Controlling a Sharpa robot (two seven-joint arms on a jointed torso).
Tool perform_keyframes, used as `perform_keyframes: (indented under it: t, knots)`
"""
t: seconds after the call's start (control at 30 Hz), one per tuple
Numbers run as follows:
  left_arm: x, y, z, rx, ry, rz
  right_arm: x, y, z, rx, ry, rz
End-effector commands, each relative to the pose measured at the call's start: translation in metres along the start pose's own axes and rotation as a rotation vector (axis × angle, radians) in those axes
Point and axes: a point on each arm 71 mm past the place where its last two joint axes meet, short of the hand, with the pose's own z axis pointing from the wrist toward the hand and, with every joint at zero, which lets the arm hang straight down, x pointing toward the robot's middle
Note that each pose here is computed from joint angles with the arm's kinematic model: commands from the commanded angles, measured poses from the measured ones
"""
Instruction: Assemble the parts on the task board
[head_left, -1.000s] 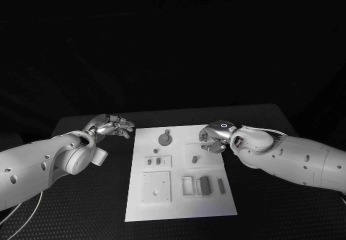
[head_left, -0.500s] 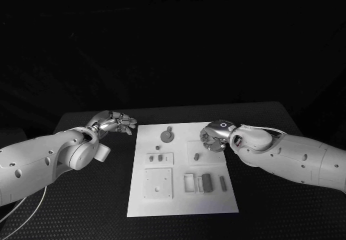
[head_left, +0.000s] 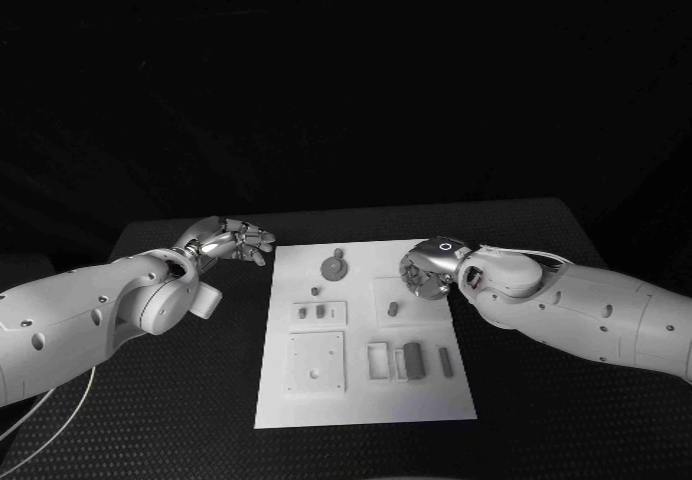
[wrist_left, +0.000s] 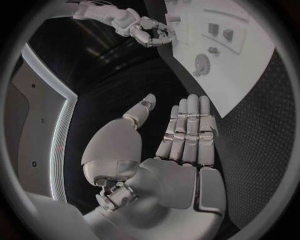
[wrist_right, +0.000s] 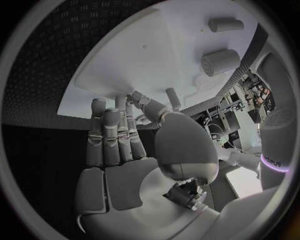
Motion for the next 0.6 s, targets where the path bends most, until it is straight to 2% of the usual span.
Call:
perform_keyframes:
  t: [0.03,0.43,0.6]
  knots:
    - [0.0021,-0.0022,0.0006,0.012,0.012,0.007,0.0137,0.0046,-0.0004,-0.008,0.066,-0.018]
    - [0.0017,-0.0016,0.0008,0.006,0.01,0.008,0.0186,0.0058,0.0032,0.016,0.089,-0.06]
    - [0.0005,-0.001,0.0003,0.001,0.006,0.009,0.0181,0.0077,0.0035,0.016,0.082,-0.062]
